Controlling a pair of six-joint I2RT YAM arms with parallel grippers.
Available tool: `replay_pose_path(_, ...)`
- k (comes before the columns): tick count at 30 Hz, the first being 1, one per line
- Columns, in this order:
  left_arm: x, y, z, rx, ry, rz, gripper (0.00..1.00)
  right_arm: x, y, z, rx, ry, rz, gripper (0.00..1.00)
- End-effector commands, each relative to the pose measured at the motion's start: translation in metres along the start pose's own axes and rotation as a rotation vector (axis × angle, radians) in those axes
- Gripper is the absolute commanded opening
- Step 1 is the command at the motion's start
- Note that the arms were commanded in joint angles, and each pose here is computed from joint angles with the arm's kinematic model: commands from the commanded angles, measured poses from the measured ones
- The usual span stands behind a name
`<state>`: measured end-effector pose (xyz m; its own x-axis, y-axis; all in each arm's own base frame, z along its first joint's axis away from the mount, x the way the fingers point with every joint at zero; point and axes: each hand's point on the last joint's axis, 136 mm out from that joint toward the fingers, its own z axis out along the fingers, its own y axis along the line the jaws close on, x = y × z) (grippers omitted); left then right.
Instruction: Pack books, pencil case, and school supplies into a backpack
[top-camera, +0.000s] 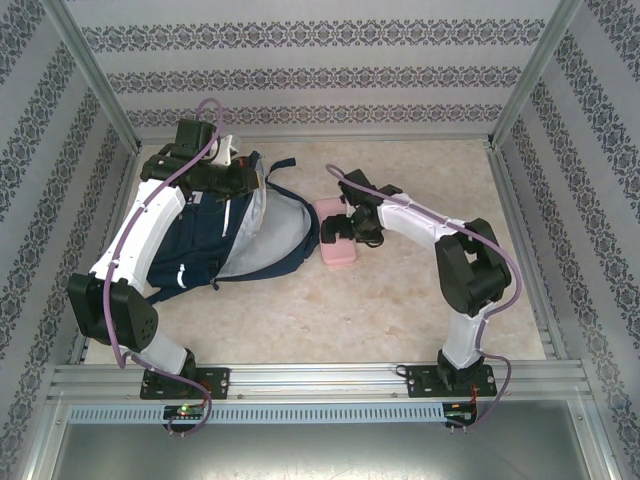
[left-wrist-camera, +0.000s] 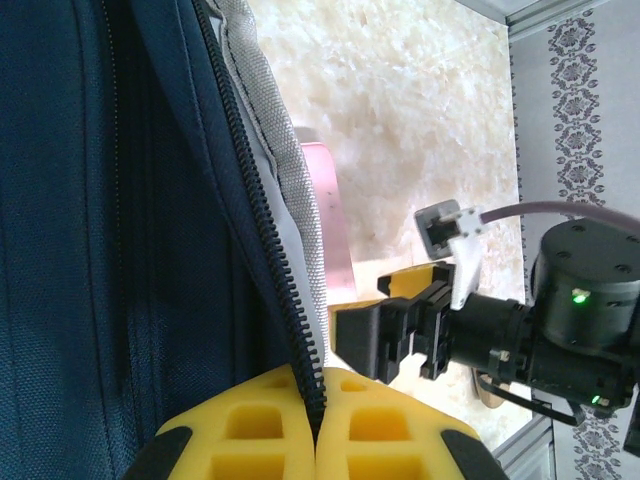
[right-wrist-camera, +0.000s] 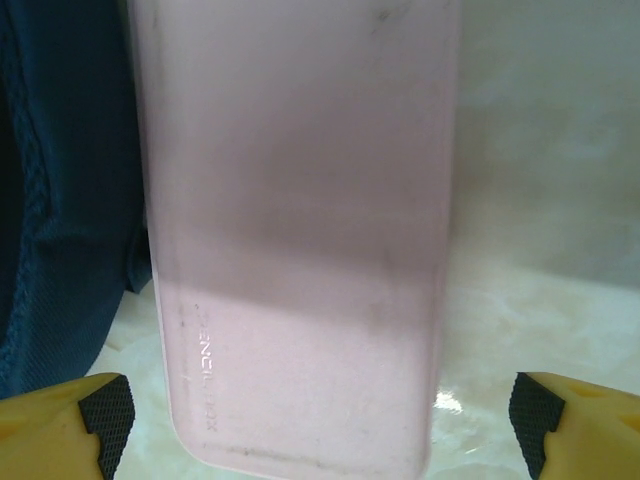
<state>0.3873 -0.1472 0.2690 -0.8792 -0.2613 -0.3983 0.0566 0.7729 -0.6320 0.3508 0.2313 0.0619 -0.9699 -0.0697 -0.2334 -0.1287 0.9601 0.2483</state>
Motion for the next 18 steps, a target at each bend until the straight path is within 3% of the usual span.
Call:
replay_pose_path(1,-0.013,-0.010,-0.009,0.040,-0.047,0.054,0.06,0.013,0.001,0.012,0.081,0.048,-0.073,0.98)
replay_pose_path(18,-0.011,-0.009,-0.012,0.036,-0.045,0.055,0.06,0.027,-0.007,0.054,0.355,0.147,-0.196,0.98)
